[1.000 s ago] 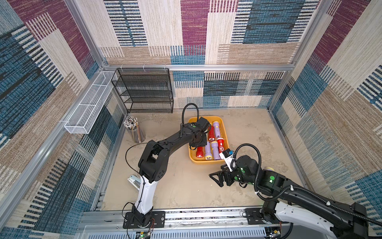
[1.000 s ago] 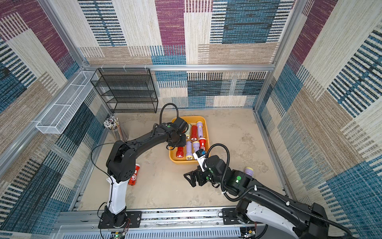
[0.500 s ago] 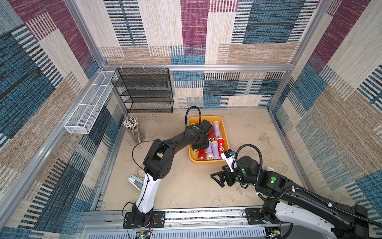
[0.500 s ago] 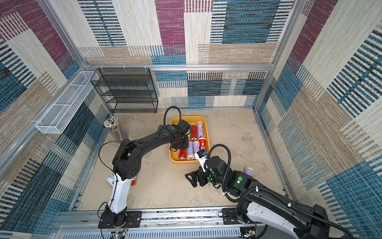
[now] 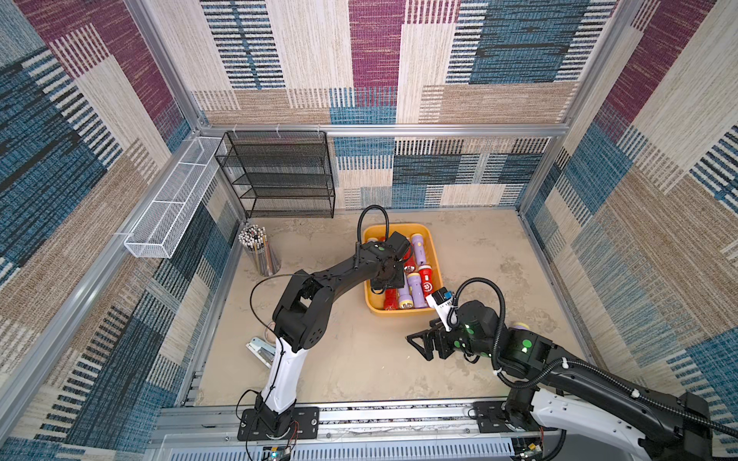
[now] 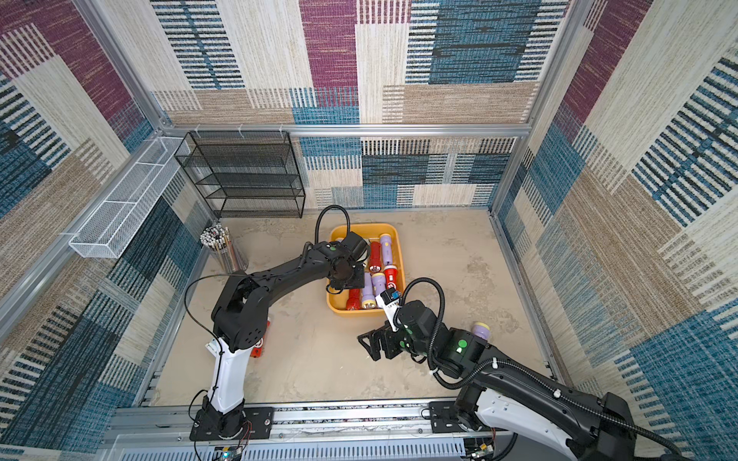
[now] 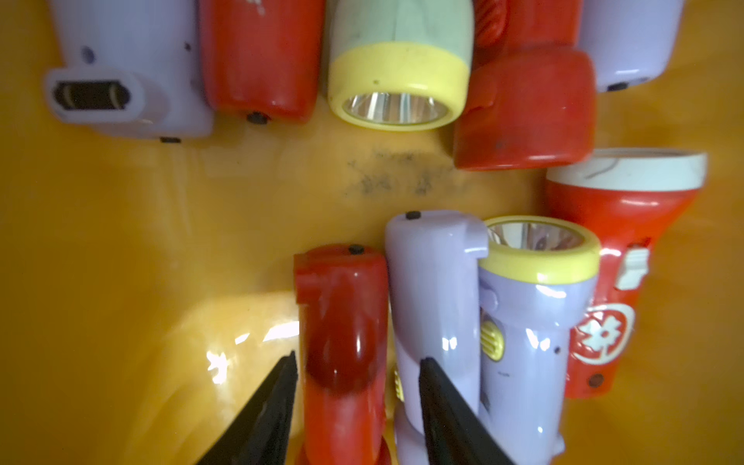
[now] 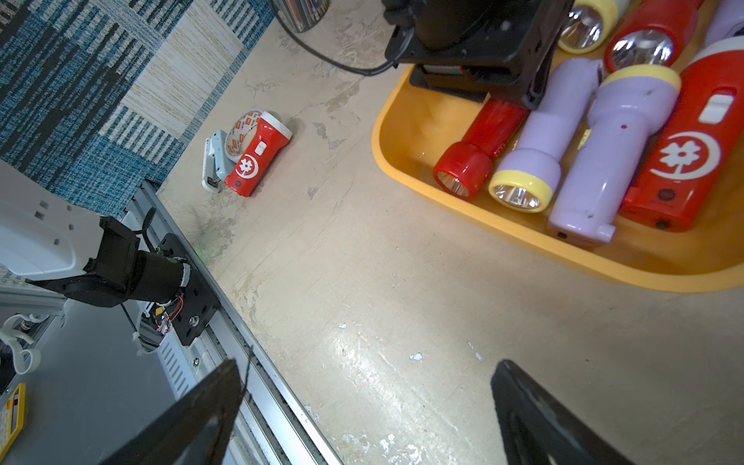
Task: Put the flashlights into the storage boxes
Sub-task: Place the flashlight at the storage box.
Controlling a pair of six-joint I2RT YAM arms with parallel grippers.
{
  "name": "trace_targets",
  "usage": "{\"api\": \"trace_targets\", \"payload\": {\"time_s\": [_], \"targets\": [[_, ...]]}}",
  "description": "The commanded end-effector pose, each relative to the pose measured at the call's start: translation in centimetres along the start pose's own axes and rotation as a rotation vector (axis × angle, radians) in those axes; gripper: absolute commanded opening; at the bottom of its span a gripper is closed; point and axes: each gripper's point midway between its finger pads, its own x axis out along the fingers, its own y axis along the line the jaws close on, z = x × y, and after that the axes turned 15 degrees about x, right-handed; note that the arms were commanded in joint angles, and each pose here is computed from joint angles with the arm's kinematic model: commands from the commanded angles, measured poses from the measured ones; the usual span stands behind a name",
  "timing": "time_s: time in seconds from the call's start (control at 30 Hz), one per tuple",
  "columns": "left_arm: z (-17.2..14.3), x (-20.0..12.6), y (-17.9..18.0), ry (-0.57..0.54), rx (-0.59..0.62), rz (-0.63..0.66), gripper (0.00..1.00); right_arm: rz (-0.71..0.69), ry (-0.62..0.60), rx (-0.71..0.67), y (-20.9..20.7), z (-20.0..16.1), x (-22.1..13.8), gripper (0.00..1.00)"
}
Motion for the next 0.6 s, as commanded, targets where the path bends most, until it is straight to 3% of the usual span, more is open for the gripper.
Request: {"api": "trace_targets", "payload": {"time_s": [0.0,0.33,0.57], "targets": [[0.2,-1.5,0.0,-0.030,0.004,0.005,0.56,0.008,-0.026,0.005,0.4,0.7,-0.2,1.00],[-2.3,-6.5,2.7,-0.081,0.043,0.079,0.62,0.033,-0.012,-0.008,1.9,1.7,0.6,1.00],[-7.1,-10.0,7.9,-0.087,0.062,0.236,0.64,0.074,0.012,-0.005,3.4,2.4,1.8,1.00]]}}
